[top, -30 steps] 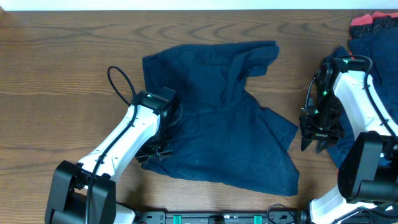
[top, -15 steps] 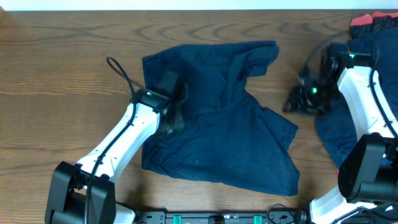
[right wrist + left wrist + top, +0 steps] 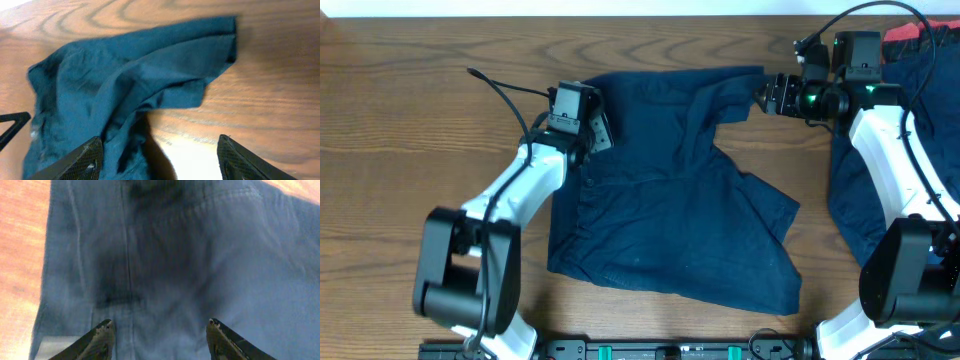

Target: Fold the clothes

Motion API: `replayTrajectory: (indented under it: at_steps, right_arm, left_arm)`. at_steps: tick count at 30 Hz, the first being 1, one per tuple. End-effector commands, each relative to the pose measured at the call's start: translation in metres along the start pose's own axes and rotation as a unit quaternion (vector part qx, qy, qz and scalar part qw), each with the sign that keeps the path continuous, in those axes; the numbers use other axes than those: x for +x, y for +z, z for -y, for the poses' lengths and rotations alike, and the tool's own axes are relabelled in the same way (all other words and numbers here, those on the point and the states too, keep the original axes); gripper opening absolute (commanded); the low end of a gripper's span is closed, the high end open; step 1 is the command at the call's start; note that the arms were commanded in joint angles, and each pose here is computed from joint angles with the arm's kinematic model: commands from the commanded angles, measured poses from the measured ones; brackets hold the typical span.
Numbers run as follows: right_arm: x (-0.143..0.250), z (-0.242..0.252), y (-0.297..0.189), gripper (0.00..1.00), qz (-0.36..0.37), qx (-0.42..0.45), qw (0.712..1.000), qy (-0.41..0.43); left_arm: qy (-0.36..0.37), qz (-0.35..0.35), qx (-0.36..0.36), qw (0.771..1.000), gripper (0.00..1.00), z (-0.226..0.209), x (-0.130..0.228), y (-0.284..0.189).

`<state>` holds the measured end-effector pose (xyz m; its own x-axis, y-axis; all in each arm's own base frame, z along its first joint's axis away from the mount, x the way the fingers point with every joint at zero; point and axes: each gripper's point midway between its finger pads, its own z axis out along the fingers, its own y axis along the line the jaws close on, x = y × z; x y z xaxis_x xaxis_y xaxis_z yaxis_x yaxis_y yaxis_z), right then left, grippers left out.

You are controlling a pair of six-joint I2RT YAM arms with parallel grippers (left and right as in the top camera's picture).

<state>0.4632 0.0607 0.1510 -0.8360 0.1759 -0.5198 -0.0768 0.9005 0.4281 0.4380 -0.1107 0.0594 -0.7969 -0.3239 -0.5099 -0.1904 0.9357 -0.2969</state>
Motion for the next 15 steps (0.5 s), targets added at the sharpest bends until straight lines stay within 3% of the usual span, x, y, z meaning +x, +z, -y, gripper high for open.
replayTrajectory:
  at_steps: [1,8,15]
  right_arm:
    - [-0.008,0.007,0.001,0.72,0.014,0.032,0.999,-0.004]
    - [0.001,0.02,0.02,0.72,-0.005,0.044,0.999,-0.006]
    - [0.019,0.034,0.045,0.71,-0.039,0.052,0.998,0.006]
  left_arm:
    - [0.009,0.017,0.012,1.0,0.6,-0.002,-0.013,0.011]
    - [0.01,0.0,-0.002,1.0,0.59,-0.018,0.001,0.048]
    - [0.01,-0.006,-0.005,1.0,0.58,-0.021,0.005,0.052]
